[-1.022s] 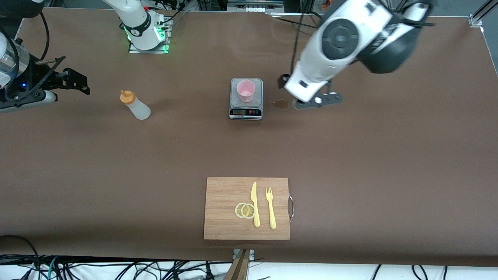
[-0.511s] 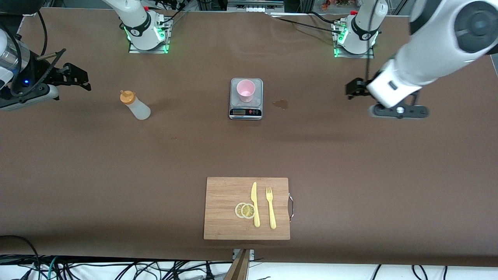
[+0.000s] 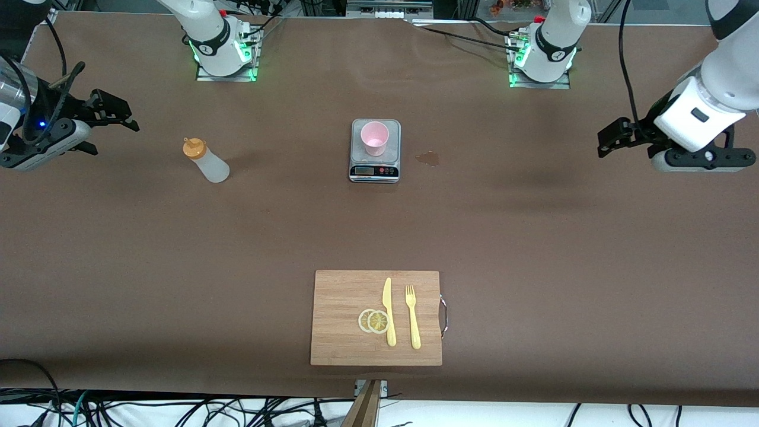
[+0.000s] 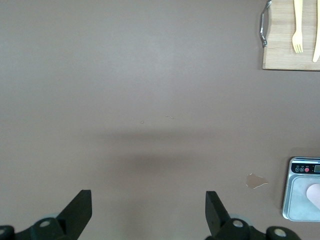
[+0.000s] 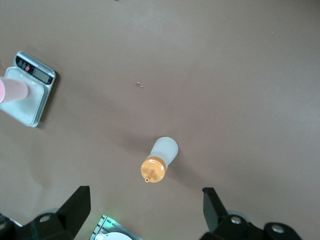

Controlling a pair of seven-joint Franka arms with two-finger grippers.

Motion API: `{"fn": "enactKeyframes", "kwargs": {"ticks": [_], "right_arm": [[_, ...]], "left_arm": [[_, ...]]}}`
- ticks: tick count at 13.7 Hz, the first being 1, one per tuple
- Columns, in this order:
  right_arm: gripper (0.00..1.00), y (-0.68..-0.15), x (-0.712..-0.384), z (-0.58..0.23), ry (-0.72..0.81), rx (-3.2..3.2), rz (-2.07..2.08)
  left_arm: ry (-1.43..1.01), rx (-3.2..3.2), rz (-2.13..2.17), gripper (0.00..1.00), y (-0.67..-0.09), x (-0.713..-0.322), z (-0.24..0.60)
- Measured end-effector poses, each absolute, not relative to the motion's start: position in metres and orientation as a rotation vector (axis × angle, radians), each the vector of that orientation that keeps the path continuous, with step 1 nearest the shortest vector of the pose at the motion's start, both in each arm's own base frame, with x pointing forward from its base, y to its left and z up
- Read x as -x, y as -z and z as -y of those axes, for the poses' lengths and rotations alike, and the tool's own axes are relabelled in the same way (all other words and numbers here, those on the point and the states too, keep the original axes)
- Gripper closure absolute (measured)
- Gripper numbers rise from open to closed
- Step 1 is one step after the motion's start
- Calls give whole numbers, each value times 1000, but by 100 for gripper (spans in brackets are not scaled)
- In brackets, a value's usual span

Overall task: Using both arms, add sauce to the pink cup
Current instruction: 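Open the left gripper and raise it away from the cup, then reach the right gripper to the white bottle and grasp it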

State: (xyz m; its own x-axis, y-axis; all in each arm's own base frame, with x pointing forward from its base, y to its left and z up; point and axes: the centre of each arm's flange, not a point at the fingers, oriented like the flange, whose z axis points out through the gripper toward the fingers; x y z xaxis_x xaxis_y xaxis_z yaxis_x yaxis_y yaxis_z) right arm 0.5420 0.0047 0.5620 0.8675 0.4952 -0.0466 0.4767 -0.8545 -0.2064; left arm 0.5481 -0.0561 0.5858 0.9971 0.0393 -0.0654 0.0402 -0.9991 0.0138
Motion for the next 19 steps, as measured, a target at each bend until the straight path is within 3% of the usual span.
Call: {"fn": "enactKeyframes", "kwargs": {"ticks": [8, 15, 19], "right_arm": [[0, -481, -526, 61, -24, 2414, 1218], [0, -367, -505, 132, 228, 1895, 1584], [0, -281, -481, 163, 448, 1546, 1637]], "left_arm": [[187, -3185, 22, 0, -575, -539, 48], [237, -3162, 49, 0, -574, -534, 60], [248, -3159, 86, 0, -574, -531, 76]]}}
